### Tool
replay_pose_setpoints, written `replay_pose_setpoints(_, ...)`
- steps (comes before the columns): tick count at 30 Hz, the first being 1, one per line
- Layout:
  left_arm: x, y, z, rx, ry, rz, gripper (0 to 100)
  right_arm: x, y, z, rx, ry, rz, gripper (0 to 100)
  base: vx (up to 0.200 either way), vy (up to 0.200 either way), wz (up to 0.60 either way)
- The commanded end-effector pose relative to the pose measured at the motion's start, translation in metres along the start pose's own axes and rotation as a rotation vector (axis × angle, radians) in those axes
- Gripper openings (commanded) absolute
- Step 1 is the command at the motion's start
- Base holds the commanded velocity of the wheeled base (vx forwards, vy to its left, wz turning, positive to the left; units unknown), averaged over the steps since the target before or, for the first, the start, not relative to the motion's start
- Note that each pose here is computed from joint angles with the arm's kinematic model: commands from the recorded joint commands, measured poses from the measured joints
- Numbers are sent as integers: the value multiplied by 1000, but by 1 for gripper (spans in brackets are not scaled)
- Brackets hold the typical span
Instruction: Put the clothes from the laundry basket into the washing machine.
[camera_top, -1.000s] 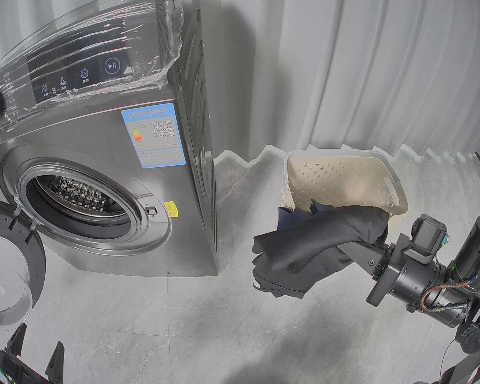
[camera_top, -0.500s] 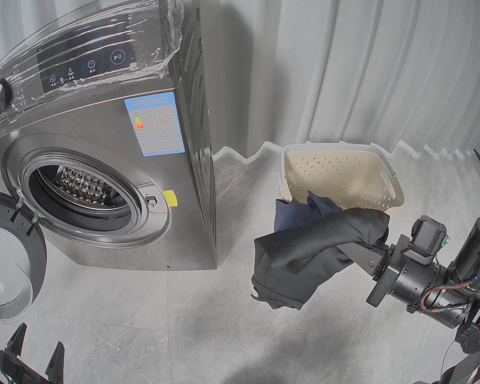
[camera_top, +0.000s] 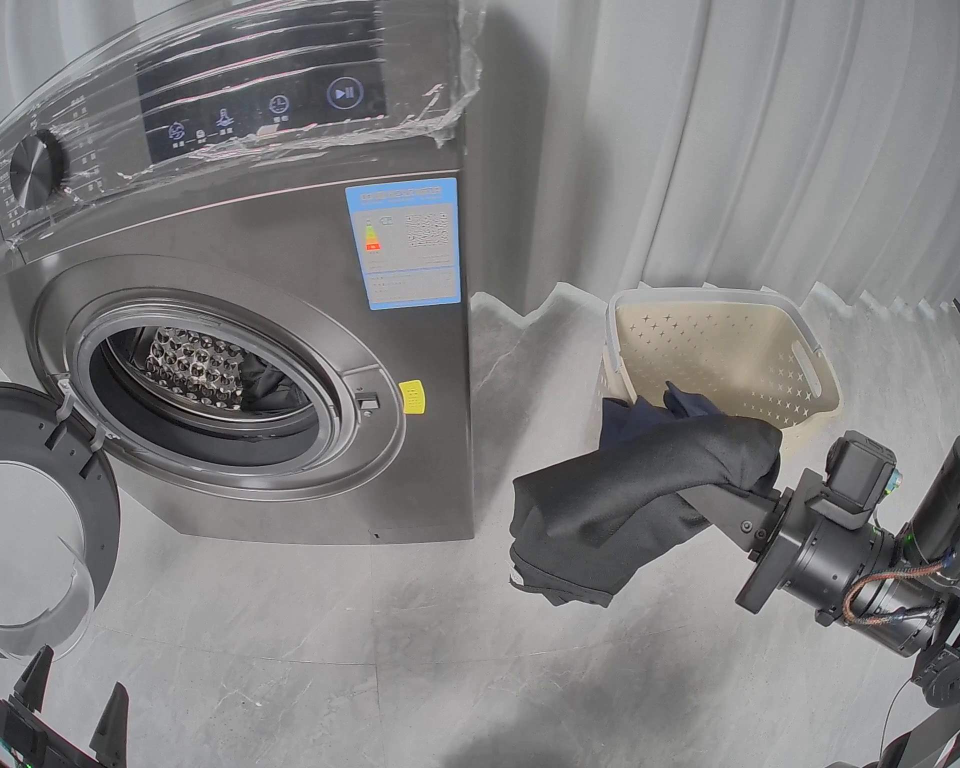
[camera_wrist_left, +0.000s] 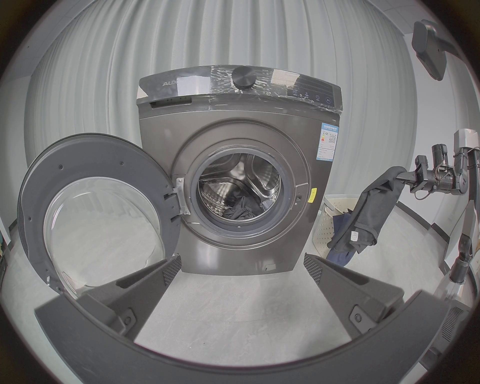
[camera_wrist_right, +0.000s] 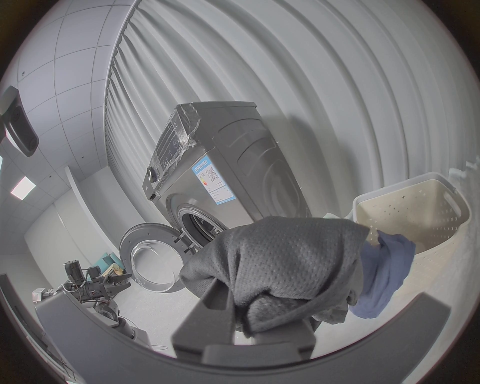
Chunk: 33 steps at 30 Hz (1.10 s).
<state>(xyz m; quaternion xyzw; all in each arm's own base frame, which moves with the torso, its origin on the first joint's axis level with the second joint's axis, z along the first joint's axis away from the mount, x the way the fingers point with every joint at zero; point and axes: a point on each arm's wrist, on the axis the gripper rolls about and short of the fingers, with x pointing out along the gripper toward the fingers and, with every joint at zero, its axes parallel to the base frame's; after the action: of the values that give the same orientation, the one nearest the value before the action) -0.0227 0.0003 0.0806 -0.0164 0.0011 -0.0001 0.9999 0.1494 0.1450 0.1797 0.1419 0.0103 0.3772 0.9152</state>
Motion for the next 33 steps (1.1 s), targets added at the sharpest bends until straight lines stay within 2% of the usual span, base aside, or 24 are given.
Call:
replay_pose_setpoints(1,0,0,-4,-1,-2,0,100,0,-2,1,-1,-4,-7,0,0,0,0)
replay_pose_setpoints(9,0,0,-4,-1,-2,0,100,0,-2,0,-1,0,-9,0,0,0,0)
replay_pose_setpoints(20,0,0,-4,-1,-2,0,100,-1,-2,0,-1,1,-10,0,-200,0,0)
replay_pose_setpoints(28,0,0,-5,-4,-1,2,100,-1,-3,0,-1,-2,-15,0,0,0,0)
replay_pose_setpoints(33,0,0,-4,-4,-2,2,100,-2,-7,1,-39,-7,-36,0,0,120,0)
